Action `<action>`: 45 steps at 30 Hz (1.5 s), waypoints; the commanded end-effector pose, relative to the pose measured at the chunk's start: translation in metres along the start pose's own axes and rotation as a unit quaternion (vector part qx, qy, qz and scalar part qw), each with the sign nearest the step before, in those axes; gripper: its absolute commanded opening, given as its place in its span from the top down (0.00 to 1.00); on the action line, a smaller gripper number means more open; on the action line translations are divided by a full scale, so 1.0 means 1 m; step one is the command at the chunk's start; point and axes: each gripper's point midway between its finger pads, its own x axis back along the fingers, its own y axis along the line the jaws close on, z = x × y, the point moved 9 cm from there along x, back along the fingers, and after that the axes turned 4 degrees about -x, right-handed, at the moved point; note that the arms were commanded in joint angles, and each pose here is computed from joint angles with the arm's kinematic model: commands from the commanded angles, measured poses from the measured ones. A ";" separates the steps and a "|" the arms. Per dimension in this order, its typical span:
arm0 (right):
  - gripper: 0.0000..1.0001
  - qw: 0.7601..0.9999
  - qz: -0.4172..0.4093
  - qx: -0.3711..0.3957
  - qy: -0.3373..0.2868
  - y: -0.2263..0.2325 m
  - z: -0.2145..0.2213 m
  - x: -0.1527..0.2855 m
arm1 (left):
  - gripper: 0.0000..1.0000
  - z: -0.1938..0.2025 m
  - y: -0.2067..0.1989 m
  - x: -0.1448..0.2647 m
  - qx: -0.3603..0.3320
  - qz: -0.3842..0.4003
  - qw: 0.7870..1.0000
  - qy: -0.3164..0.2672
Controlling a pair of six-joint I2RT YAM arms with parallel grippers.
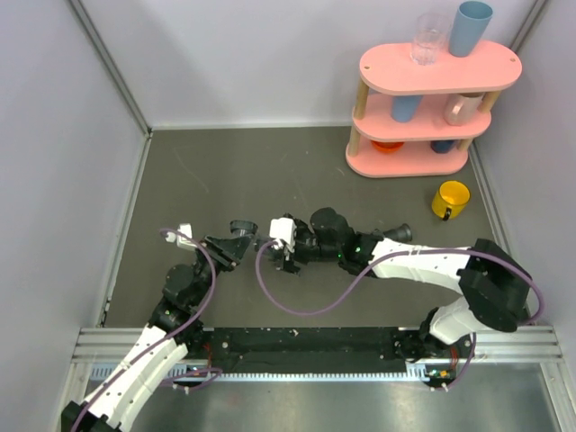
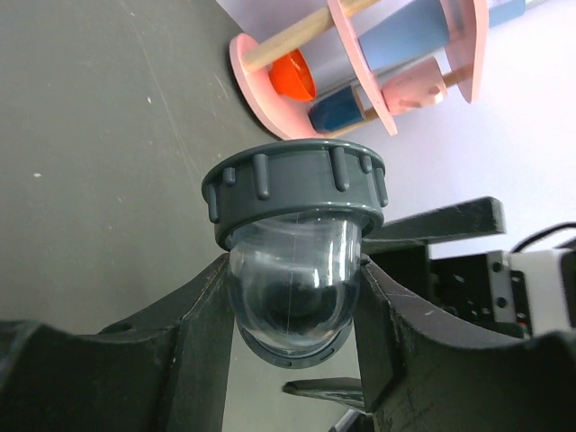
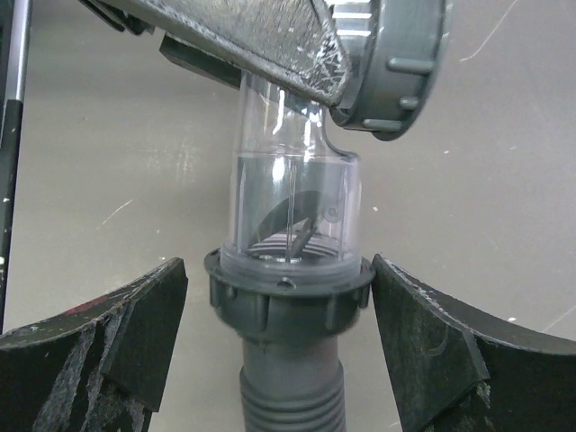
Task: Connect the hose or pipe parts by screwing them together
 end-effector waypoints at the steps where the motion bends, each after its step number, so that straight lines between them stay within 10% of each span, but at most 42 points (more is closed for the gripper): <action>1: 0.19 0.997 -0.071 -0.030 -0.009 0.013 -0.001 -0.016 | 1.00 -0.017 -0.043 0.006 0.023 0.122 0.992 -0.026; 45: 0.08 0.999 -0.011 -0.013 -0.040 0.021 -0.038 0.047 | 1.00 -0.017 -0.039 0.004 0.017 0.105 0.994 -0.029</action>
